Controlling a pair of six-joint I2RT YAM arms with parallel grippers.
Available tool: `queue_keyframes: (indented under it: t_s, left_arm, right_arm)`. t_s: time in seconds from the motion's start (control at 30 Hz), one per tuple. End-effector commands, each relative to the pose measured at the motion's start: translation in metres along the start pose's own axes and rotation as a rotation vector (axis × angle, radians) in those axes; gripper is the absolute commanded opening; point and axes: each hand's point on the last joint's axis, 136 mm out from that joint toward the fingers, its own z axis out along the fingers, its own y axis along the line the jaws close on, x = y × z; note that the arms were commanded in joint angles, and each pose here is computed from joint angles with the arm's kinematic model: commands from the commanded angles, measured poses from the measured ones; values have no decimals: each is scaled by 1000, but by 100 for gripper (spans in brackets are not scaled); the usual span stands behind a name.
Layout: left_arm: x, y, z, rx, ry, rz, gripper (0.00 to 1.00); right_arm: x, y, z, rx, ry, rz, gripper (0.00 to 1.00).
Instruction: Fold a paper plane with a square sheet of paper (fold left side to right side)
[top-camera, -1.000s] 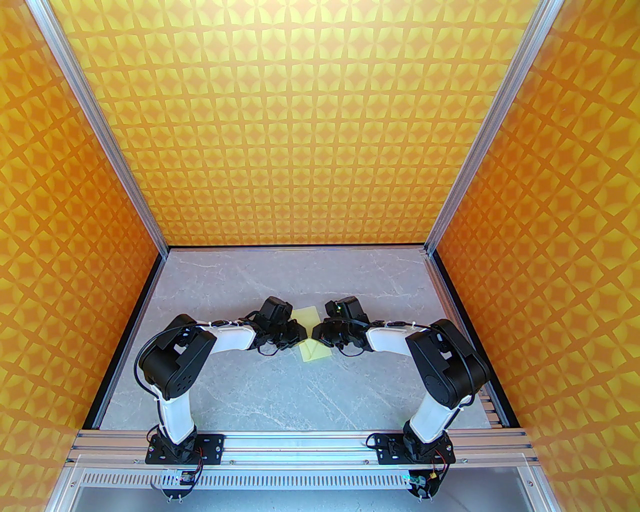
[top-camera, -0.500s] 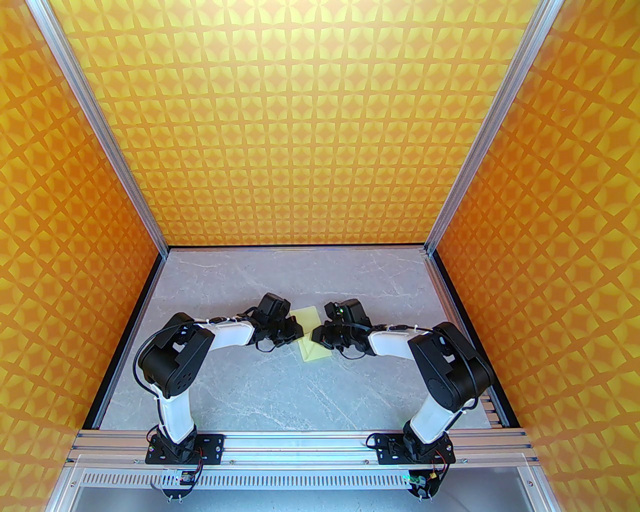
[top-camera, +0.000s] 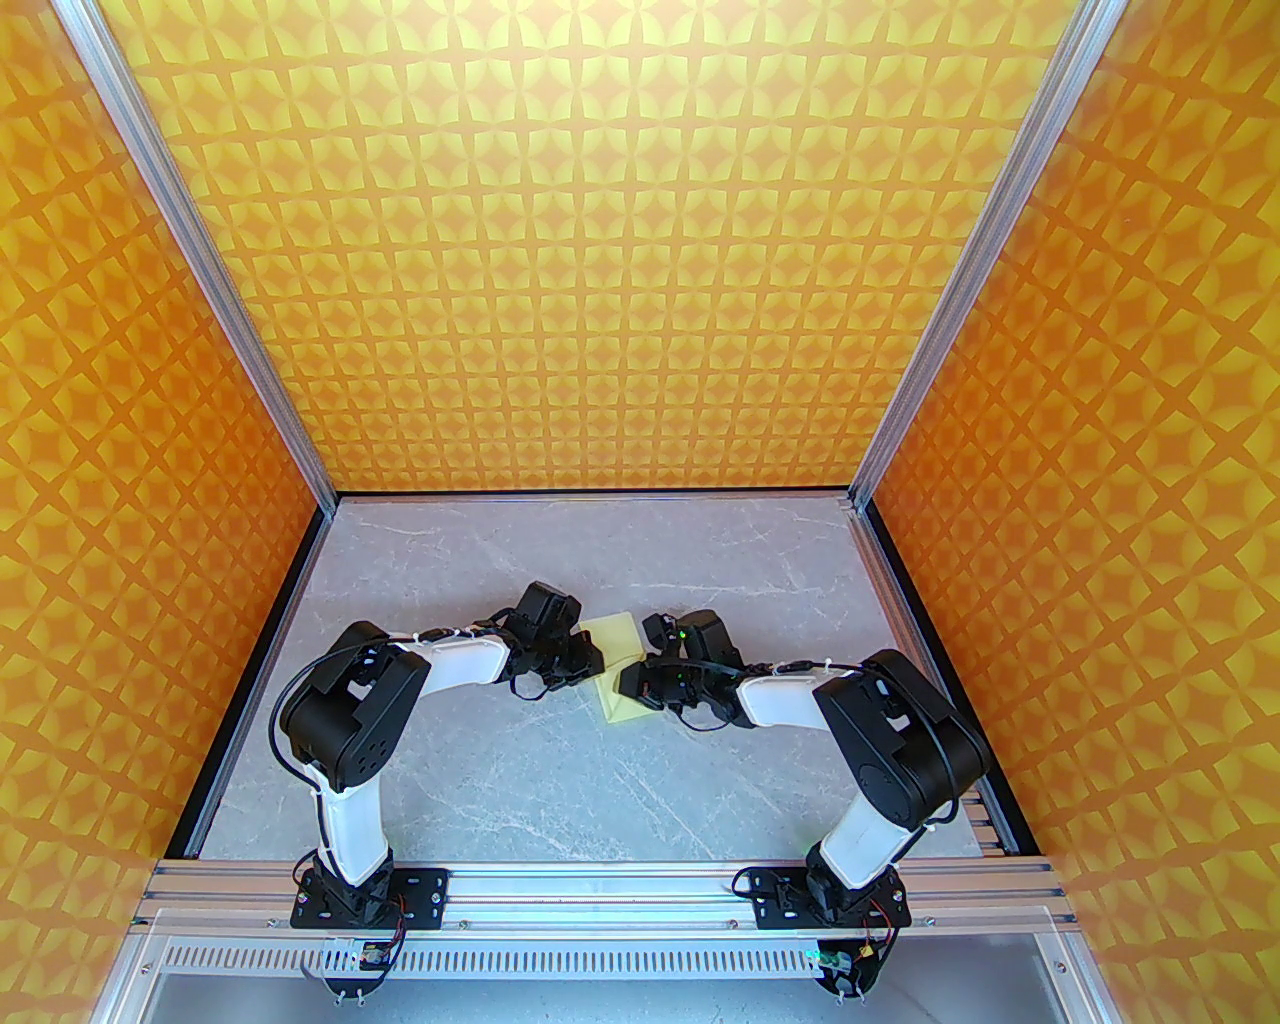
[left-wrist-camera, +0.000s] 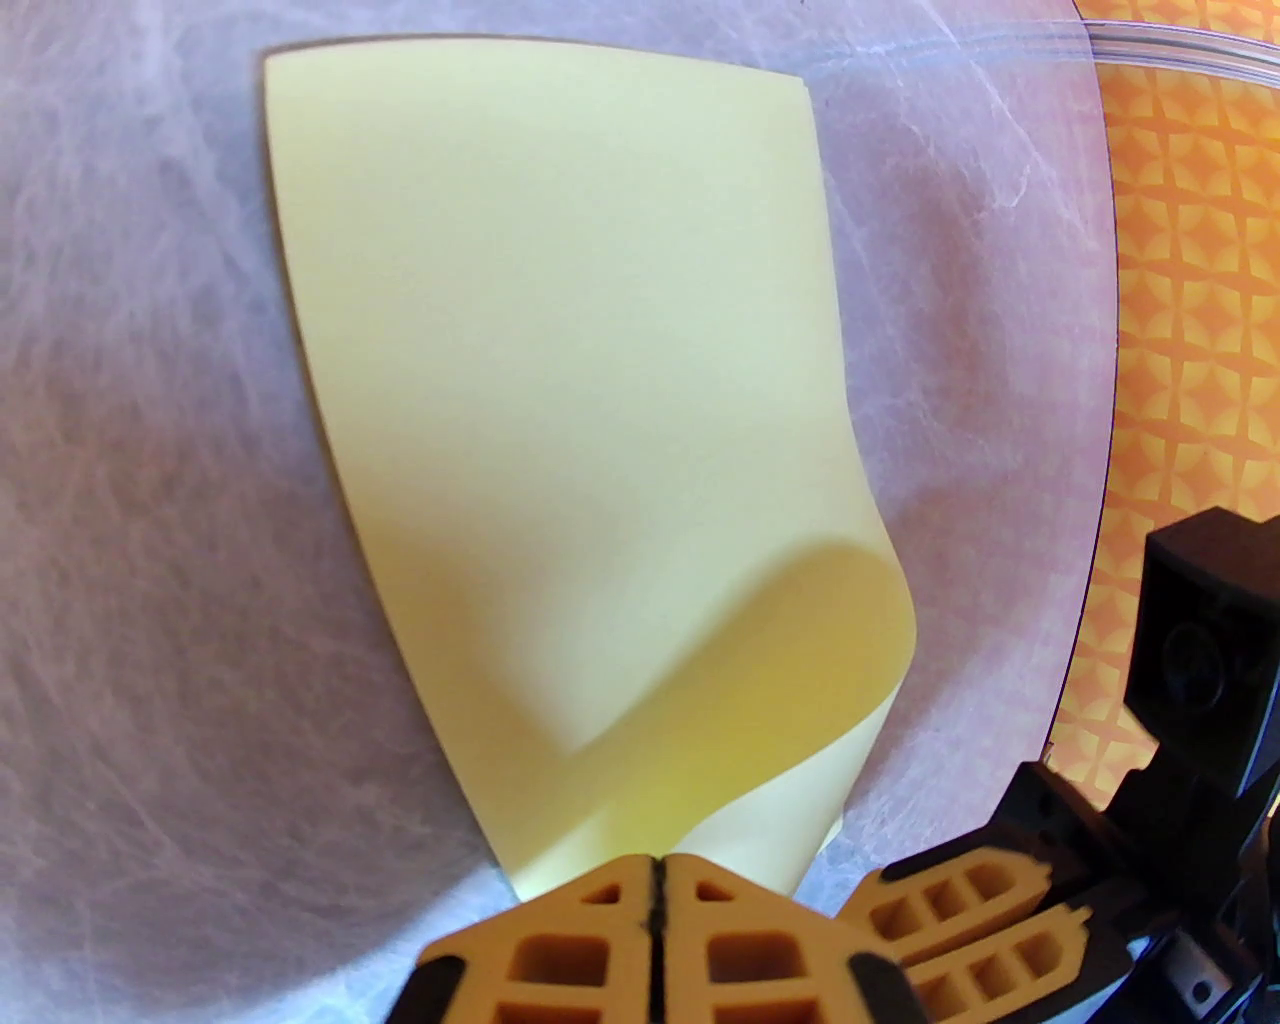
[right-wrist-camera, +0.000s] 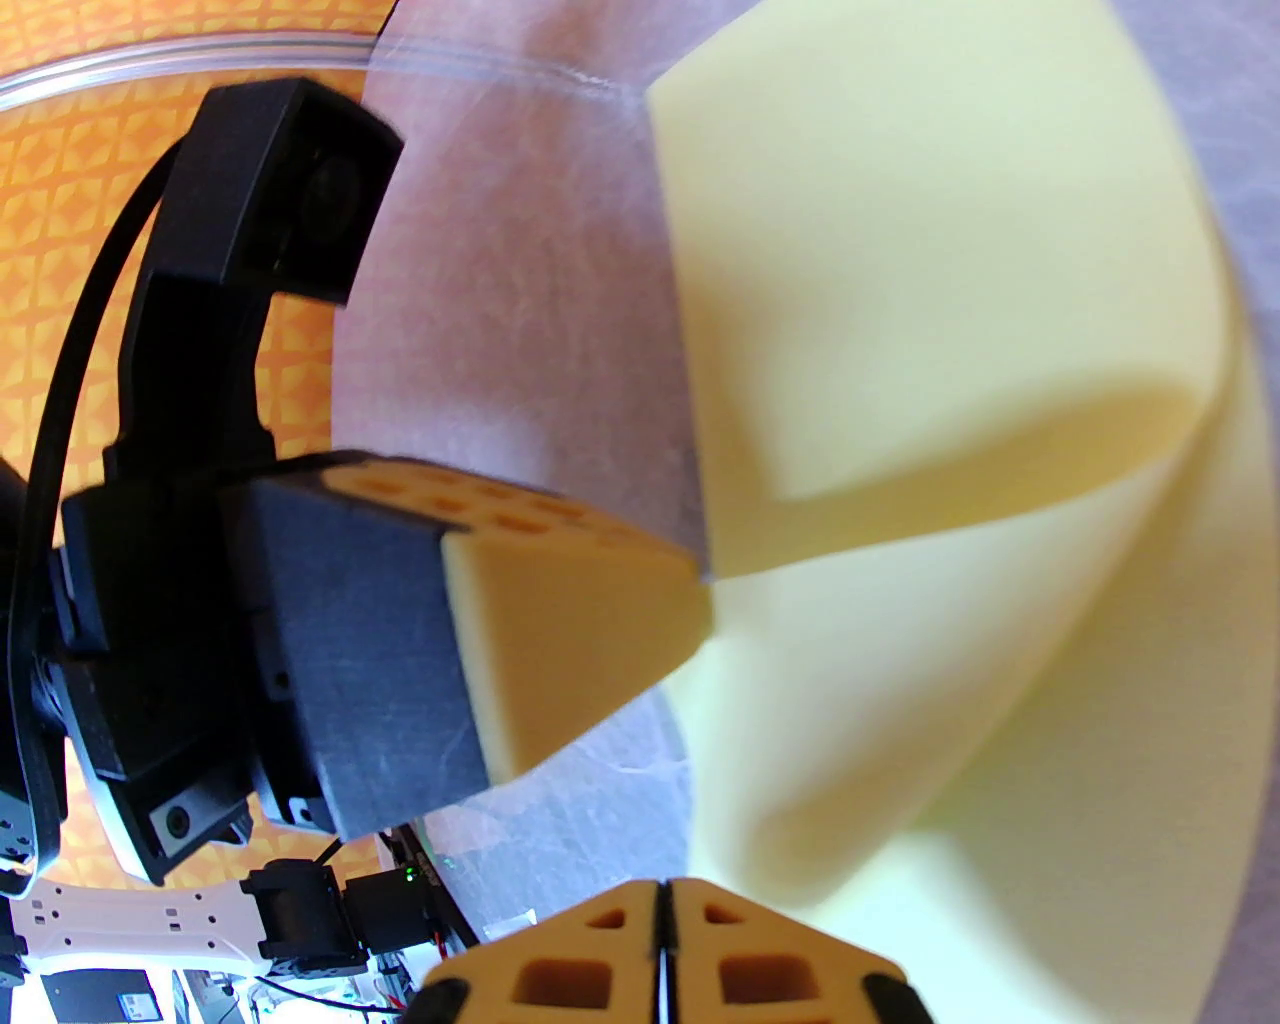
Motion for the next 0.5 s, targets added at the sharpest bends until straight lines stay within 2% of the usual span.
queue_keyframes:
  t_s: [0.0, 0.47]
  left_arm:
    - [-5, 5, 4, -10, 14, 9, 6]
    - [-8, 10, 7, -25, 22, 15, 7]
  right_arm:
    - [4, 1, 6, -19, 21, 5, 8]
    - [17, -7, 17, -5, 62, 17, 7]
